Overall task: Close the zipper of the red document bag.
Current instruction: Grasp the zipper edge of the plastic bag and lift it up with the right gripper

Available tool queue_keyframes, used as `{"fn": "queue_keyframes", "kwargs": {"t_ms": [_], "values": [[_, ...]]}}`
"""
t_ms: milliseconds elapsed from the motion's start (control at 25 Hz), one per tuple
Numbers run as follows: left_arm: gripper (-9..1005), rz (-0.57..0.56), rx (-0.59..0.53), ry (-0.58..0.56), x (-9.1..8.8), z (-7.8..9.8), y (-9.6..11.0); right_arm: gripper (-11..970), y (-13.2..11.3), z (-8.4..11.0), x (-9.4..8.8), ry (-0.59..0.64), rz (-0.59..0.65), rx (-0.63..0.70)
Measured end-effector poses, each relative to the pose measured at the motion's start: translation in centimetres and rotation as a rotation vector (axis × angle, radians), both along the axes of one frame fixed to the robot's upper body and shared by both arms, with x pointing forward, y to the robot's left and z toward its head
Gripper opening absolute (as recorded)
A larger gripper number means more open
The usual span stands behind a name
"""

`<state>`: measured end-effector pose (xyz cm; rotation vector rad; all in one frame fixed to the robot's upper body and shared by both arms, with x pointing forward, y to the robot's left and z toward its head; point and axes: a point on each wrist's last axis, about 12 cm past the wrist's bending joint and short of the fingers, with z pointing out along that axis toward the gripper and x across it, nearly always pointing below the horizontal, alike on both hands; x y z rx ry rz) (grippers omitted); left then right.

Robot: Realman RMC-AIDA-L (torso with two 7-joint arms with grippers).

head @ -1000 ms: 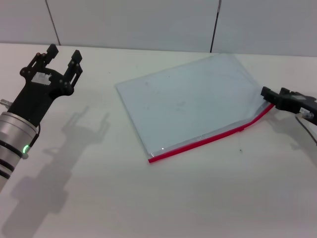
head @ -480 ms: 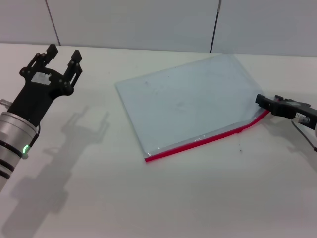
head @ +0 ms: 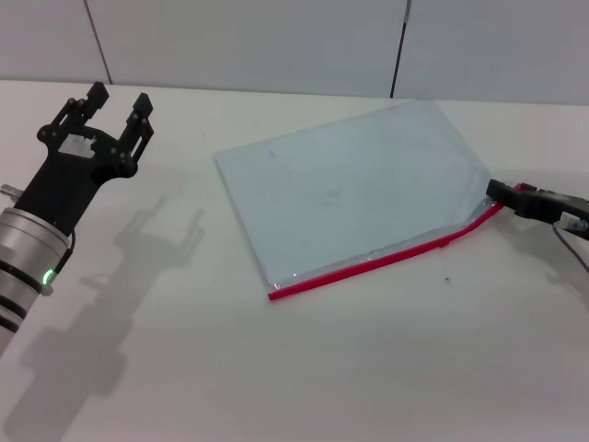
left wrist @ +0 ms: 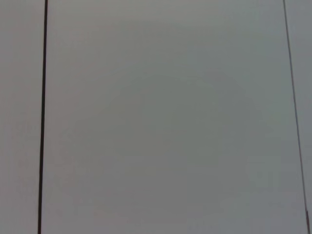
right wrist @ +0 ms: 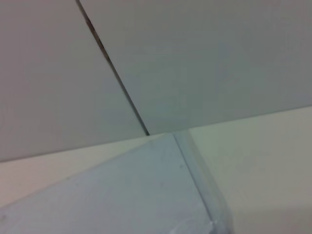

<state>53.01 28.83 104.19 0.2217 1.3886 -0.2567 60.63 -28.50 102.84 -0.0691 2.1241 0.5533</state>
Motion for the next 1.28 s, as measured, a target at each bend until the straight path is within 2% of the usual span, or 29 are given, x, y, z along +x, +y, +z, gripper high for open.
{"fn": "queue_keyframes", "kwargs": {"t_ms": [360, 1280], "values": [[588, 0.003, -0.001, -0.001, 0.01, 0.02, 0.03, 583, 0.75, 0.24, 0.23, 0.018, 0.059, -0.01], [588, 0.001, -0.001, 0.0, 0.01, 0.01, 0.01, 58, 0.91, 0.23, 0.25, 0.01, 0.059, -0.013]]}}
